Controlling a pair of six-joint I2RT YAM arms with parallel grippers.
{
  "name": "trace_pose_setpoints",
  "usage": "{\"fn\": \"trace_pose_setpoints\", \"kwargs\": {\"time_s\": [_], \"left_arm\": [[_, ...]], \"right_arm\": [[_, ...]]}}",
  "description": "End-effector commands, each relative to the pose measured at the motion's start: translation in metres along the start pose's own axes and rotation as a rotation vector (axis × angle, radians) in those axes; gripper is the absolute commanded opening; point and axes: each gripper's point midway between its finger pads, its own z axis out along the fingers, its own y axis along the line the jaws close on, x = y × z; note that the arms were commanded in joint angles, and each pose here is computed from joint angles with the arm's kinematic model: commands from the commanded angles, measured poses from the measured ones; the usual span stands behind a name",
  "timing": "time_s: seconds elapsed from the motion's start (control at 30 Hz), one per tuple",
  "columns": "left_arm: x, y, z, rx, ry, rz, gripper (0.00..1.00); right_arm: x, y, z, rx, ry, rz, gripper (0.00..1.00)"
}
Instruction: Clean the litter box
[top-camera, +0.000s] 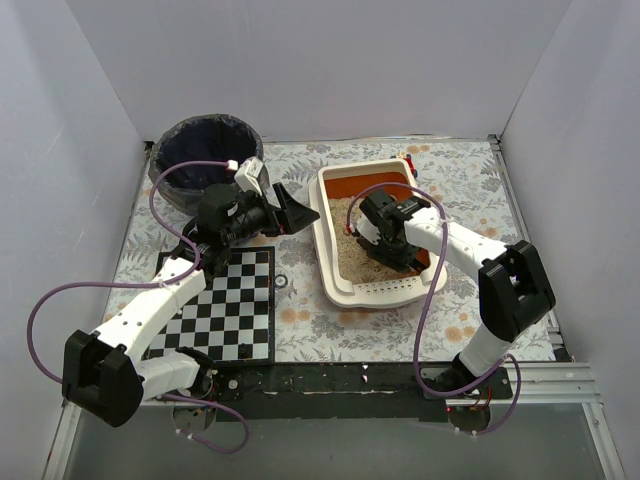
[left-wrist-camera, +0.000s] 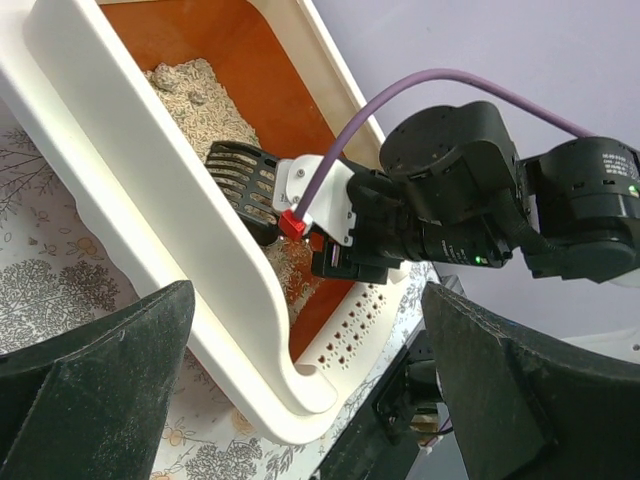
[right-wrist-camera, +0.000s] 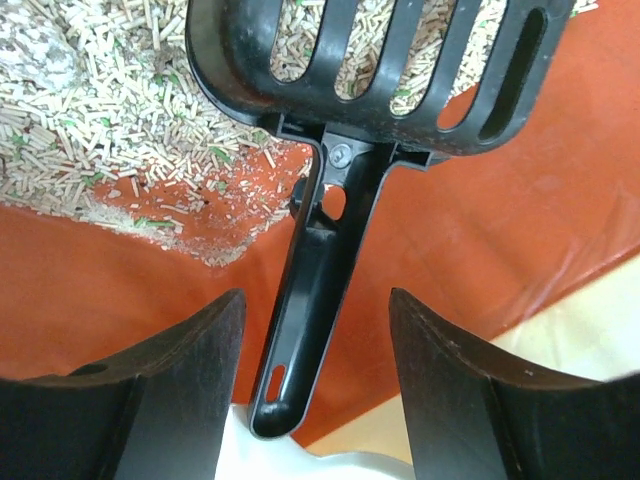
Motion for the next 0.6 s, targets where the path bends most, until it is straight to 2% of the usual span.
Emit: {"fn": "trace_pose_setpoints", "kwargs": {"time_s": [0.0,0.13,0.27,0.5,0.57], "left_arm": [[-0.015,-0.006,-0.004,-0.015,-0.053,0.036,0.98],[-0.015,-0.007,-0.004,-0.013,-0.05,0.036,0.98],[-0.015,-0.007,-0.004,-0.013,-0.048,0.029,0.98],[-0.012,-0.007,-0.004,-0.01,-0.051,0.003,0.98],[-0.013,-0.007,-0.003,-0.009,-0.045,0.001,0.98]], "right_arm": [[-0.002,-0.004,0.009,0.029,-0.006,-0.014,0.65],[-0.007,-0.004,0.015,0.029,-0.006,-0.025,0.54],[-0.016,-0.01,0.012,0.047,-0.041,-0.002,0.38],[-0.044,-0.021,-0.008,0.069,-0.182,0.04,0.26],[-0.044,-0.02,-0.01,0.061,-0.184,0.038,0.24]]}}
